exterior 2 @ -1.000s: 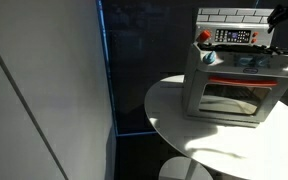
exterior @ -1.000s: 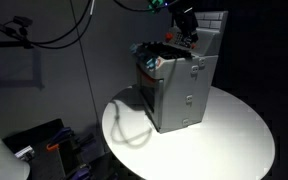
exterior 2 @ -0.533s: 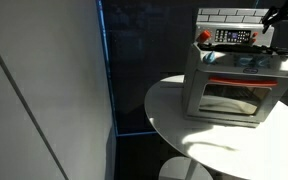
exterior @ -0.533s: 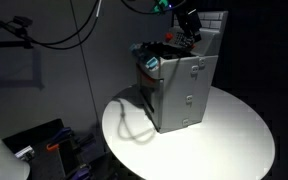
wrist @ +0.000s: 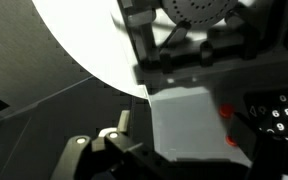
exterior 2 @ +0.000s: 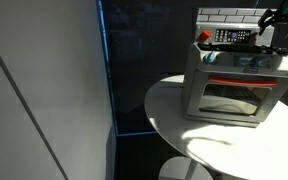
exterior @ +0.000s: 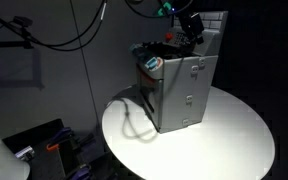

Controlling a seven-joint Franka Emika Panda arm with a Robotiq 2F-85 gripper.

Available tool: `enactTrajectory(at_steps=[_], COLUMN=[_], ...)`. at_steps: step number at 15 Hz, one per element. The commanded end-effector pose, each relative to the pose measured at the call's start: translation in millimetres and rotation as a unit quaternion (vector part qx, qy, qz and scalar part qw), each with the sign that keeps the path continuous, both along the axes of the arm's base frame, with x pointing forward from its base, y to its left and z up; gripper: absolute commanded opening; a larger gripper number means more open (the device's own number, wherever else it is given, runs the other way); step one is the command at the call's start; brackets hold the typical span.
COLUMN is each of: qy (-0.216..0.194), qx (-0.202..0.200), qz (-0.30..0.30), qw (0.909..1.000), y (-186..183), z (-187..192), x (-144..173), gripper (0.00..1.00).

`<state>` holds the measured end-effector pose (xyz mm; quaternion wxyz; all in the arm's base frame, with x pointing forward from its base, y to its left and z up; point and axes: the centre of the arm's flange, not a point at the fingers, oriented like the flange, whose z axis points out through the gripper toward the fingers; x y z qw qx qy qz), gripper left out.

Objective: Press an orange top button on the microwave controlling panel of the stove

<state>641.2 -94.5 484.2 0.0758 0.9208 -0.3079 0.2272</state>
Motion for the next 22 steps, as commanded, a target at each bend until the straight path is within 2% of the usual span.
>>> enactTrajectory(at_steps=[1, 22], qy=[-0.002, -0.012], qx=[0.001, 0.001], qz=[-0.012, -0.012], qw=[0.9999, 0.9999], y=[-0.7, -6.1], z=[4.5, -0.8], x=[12.8, 29.3], gripper=[1.00, 1.00])
